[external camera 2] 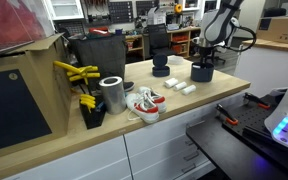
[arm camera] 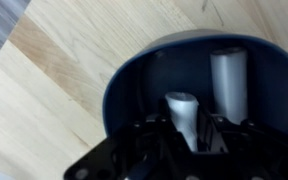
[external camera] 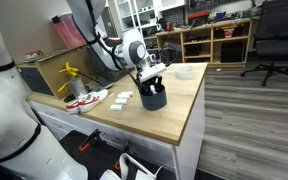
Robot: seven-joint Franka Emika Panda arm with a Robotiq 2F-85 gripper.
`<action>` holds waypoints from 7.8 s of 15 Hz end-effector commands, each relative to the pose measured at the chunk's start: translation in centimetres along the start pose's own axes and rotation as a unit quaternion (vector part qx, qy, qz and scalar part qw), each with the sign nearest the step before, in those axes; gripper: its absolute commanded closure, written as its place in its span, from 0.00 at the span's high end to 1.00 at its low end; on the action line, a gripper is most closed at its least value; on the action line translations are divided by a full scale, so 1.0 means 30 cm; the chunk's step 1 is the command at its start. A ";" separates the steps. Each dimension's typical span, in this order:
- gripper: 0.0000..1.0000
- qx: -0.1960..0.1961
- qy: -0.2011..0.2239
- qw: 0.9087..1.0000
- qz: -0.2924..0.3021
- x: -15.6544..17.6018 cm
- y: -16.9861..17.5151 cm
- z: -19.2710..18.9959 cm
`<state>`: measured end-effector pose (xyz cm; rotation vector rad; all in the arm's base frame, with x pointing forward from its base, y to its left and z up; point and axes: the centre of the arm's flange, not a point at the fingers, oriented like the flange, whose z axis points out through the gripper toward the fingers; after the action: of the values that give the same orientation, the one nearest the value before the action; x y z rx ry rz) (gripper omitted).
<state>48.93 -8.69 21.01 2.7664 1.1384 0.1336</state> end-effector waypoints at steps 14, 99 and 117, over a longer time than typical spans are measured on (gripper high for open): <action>0.07 0.135 -0.016 0.990 0.044 0.126 -0.007 -0.350; 1.00 0.158 -0.004 0.874 0.460 0.138 0.126 -0.289; 1.00 0.158 -0.085 0.738 0.651 0.113 0.168 -0.195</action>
<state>53.46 -9.19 27.44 3.1786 -1.0024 -0.1461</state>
